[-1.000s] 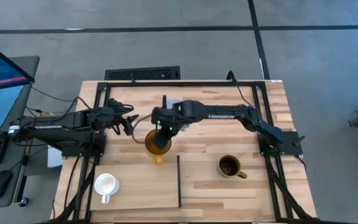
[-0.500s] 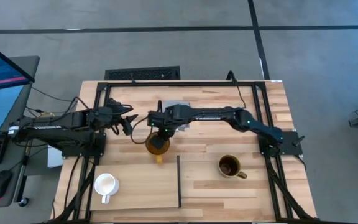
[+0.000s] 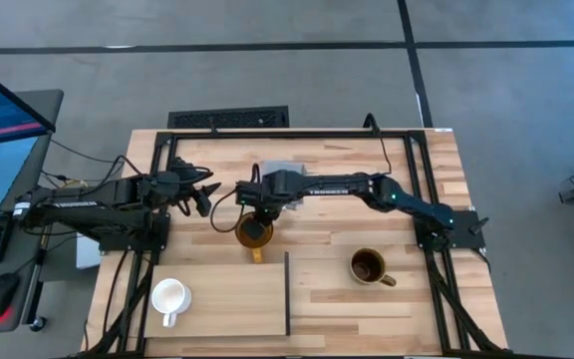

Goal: Stack small to large cups/mugs on shelf
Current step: Put the yellow mug on the shelf

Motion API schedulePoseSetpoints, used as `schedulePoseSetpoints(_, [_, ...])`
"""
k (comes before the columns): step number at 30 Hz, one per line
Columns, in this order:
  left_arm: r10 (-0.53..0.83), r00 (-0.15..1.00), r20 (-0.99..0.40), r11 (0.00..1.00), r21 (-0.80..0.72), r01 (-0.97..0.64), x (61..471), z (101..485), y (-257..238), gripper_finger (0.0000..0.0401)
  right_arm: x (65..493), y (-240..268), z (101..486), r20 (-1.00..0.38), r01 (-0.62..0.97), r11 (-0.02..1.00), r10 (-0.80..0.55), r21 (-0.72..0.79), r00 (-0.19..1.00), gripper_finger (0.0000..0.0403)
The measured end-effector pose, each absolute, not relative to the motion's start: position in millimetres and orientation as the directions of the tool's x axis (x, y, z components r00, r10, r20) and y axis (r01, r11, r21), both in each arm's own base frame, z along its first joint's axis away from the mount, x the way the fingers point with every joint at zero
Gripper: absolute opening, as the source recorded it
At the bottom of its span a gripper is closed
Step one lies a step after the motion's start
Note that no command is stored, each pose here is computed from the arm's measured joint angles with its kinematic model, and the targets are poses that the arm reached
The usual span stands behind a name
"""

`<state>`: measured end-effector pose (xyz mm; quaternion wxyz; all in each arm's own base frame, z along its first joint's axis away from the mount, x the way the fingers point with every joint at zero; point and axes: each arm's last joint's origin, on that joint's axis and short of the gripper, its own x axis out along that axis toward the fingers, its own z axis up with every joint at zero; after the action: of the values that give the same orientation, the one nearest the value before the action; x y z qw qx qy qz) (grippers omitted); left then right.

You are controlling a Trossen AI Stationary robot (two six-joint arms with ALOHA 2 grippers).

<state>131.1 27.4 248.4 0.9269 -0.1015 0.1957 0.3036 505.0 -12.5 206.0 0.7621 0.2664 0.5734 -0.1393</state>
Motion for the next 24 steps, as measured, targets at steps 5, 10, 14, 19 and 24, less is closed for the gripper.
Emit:
schedulePoseSetpoints(5, [0.523, 0.739, -0.424, 0.795, -0.069, -0.602, 131.1, 248.4, 27.4, 0.0187, 504.6, -12.8, 205.9, -0.949, 0.519, 0.818, 0.096, 0.247, 0.3, 0.0051])
schedulePoseSetpoints(10, [0.523, 0.739, -0.425, 0.795, -0.069, -0.602, 131.1, 248.3, 27.4, 0.0187, 504.4, -13.0, 206.4, -0.949, 0.519, 0.818, 0.096, 0.247, 0.3, 0.0061])
schedulePoseSetpoints(14, [0.523, 0.739, -0.425, 0.795, -0.069, -0.602, 131.1, 248.3, 27.4, 0.0187, 504.5, -14.8, 206.5, -0.948, 0.522, 0.816, 0.094, 0.247, 0.303, 0.0058])
schedulePoseSetpoints(19, [0.523, 0.739, -0.425, 0.795, -0.069, -0.602, 131.0, 248.3, 27.4, 0.0187, 504.6, -14.8, 206.5, -0.948, 0.522, 0.816, 0.093, 0.247, 0.303, 0.0059])
schedulePoseSetpoints(24, [0.522, 0.739, -0.426, 0.796, -0.068, -0.602, 131.0, 248.2, 27.4, 0.0187, 505.1, -14.6, 206.7, -0.946, 0.528, 0.811, 0.095, 0.253, 0.309, 0.006])
